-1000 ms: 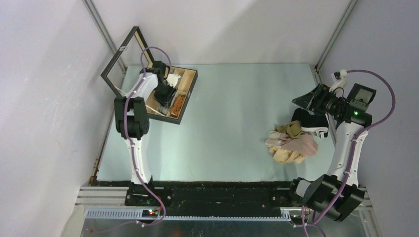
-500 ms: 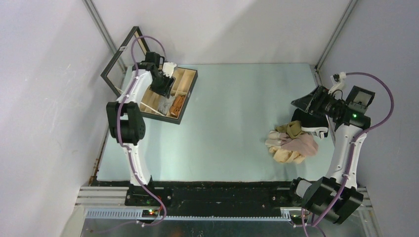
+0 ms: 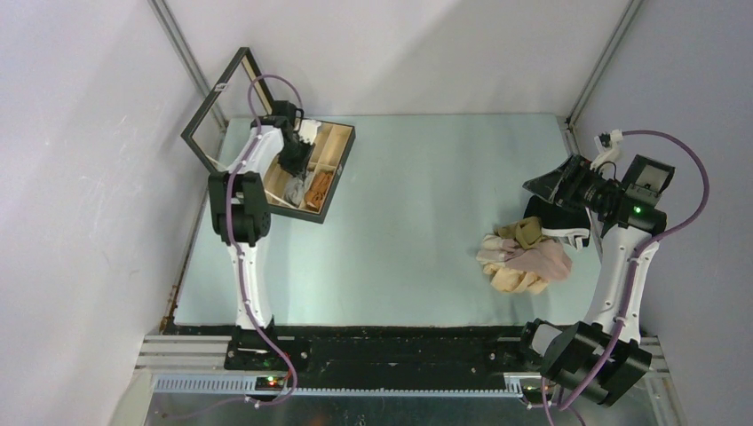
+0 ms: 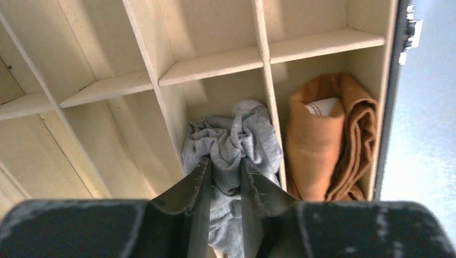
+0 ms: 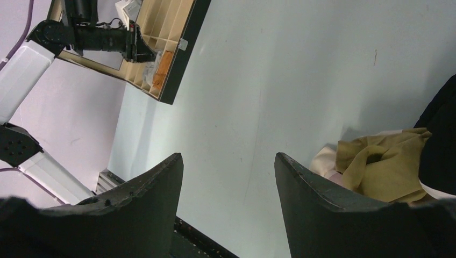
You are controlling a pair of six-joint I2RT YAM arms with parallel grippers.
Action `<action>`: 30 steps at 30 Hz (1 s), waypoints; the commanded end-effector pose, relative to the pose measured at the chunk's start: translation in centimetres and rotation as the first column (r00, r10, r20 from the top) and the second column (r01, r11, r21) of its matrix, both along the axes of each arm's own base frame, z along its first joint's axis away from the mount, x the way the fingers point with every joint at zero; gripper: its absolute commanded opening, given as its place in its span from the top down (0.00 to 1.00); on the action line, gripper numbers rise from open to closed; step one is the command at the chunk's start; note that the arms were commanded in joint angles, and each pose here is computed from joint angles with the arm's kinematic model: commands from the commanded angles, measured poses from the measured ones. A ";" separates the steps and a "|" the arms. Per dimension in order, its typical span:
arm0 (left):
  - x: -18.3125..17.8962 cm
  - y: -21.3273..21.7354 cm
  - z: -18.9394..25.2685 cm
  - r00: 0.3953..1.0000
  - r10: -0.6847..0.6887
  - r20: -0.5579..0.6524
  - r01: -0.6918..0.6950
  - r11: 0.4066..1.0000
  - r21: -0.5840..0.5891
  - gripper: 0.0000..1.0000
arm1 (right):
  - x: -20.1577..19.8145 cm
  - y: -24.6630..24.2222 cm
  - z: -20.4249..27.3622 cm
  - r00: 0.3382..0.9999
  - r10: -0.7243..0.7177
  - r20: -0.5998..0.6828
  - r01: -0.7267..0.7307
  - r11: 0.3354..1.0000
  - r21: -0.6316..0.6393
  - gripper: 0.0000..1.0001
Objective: Roll the underwear
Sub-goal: Place the underwear in the storage box.
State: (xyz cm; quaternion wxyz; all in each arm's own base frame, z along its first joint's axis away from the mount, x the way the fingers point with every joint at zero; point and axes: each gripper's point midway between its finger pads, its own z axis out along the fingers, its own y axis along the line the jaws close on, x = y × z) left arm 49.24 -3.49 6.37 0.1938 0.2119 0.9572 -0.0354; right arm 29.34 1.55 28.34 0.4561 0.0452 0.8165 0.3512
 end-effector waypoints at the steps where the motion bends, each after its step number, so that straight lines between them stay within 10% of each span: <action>1: 0.9 2.5 -1.8 0.997 0.077 -0.009 -0.076 0.992 0.097 0.83 | -0.1 -0.2 0.3 1.000 -0.002 0.021 0.002 1.000 -0.022 0.33; 15: 0.3 4.2 -3.1 0.990 -0.006 -0.139 0.029 0.986 0.165 0.91 | 0.3 -0.7 0.1 1.000 -0.007 0.015 0.008 0.999 -0.046 0.33; 22: -2.2 4.4 0.5 0.996 -0.033 -0.082 0.047 0.984 0.171 0.53 | 0.8 -0.7 0.5 1.000 -0.005 0.030 0.006 1.000 -0.029 0.33; 30: -1.1 2.9 8.9 0.989 0.021 0.148 -0.032 0.997 0.075 0.42 | 1.3 -0.6 0.8 0.999 0.003 0.036 -0.003 1.000 0.001 0.33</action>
